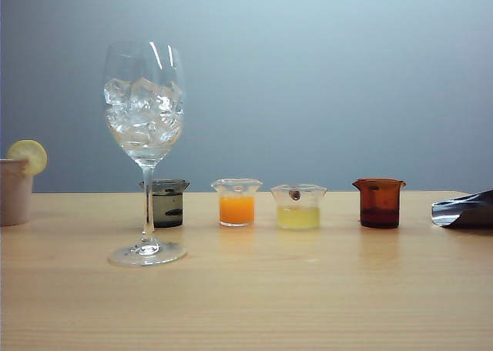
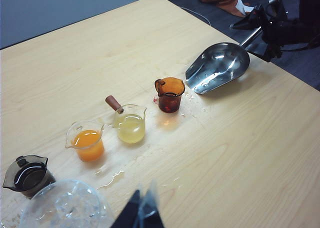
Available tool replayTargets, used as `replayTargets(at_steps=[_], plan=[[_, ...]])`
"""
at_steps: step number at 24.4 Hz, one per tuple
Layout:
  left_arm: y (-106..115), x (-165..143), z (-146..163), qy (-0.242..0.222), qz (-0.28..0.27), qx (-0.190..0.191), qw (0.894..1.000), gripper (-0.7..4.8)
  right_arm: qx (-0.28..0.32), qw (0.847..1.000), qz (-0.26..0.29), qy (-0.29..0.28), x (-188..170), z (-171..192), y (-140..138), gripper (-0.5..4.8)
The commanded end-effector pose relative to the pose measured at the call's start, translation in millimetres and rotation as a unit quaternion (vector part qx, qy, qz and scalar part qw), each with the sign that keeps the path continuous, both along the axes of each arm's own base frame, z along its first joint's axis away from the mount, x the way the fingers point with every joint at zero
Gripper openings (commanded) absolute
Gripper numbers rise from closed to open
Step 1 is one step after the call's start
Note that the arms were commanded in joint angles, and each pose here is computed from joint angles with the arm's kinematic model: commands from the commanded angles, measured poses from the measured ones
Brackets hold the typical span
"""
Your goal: Pick up the ice scoop on the desk filled with ice cubes, pour the ice into the goblet, and finally put the scoop back on the table.
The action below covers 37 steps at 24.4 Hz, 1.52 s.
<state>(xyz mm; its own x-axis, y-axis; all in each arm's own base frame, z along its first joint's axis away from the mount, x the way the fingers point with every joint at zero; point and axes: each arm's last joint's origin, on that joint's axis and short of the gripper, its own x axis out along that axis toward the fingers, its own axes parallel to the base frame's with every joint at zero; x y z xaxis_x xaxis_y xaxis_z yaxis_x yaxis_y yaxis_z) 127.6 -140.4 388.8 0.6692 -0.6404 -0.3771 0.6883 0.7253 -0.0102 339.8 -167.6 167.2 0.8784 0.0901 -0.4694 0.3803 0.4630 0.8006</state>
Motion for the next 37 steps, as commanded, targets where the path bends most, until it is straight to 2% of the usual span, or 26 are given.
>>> replayTargets(at_steps=[1, 5, 11, 13, 17, 18, 19, 21, 22, 23, 24, 25, 26, 29, 35, 37], plan=[[0, 0, 2, -0.002, 0.001, -0.005, 1.000, -0.06, 0.011, 1.000, 0.009, 0.007, -3, 0, -3, 4.44], [1, -1, 2, 0.004, 0.002, -0.012, 1.000, -0.06, 0.031, 0.999, 0.007, 0.028, -13, 0, -9, 4.44], [1, -1, 2, 0.002, 0.000, -0.013, 1.000, -0.06, 0.027, 0.999, -0.008, 0.021, -27, 16, -21, 4.39], [1, -1, 2, 0.002, 0.000, -0.013, 1.000, -0.06, 0.029, 0.999, -0.012, 0.022, -33, 21, -24, 4.21], [0, -1, 3, 0.000, 0.000, -0.015, 1.000, -0.06, 0.040, 0.998, -0.014, 0.049, -46, 27, -26, 4.13], [0, -1, 3, 0.000, 0.000, -0.015, 1.000, -0.06, 0.031, 0.997, -0.004, 0.065, -53, 31, -23, 3.35], [1, -1, 3, 0.000, 0.000, -0.015, 1.000, -0.06, 0.017, 0.997, 0.003, 0.071, -57, 36, -21, 2.98], [2, -2, 4, -0.003, 0.000, -0.018, 1.000, -0.06, 0.005, 0.998, 0.009, 0.069, -62, 44, -19, 2.86], [3, -3, 5, -0.006, 0.000, -0.021, 1.000, -0.06, 0.000, 0.998, 0.010, 0.065, -65, 50, -17, 2.41], [5, -4, 7, -0.009, -0.001, -0.024, 1.000, -0.06, -0.005, 0.998, 0.012, 0.061, -67, 55, -15, 1.88], [8, -7, 10, -0.020, -0.003, -0.026, 0.999, -0.06, -0.018, 0.998, 0.015, 0.052, -73, 67, -11, 0.72], [9, -9, 11, -0.030, -0.007, -0.023, 0.999, -0.06, -0.026, 0.999, 0.017, 0.045, -76, 75, -8, 0.18], [11, -10, 12, -0.038, -0.009, -0.022, 0.999, -0.06, -0.036, 0.998, 0.020, 0.038, -79, 81, -5, -0.09], [23, -21, 21, -0.092, -0.026, -0.011, 0.995, -0.06, -0.100, 0.994, 0.052, -0.005, -94, 118, 20, -0.08], [51, -46, 35, -0.135, -0.021, -0.053, 0.989, -0.06, -0.175, 0.979, 0.071, -0.070, -115, 165, 68, -0.08], [58, -52, 36, -0.143, -0.020, -0.061, 0.988, -0.06, -0.211, 0.969, 0.081, -0.101, -122, 180, 92, -0.09]])
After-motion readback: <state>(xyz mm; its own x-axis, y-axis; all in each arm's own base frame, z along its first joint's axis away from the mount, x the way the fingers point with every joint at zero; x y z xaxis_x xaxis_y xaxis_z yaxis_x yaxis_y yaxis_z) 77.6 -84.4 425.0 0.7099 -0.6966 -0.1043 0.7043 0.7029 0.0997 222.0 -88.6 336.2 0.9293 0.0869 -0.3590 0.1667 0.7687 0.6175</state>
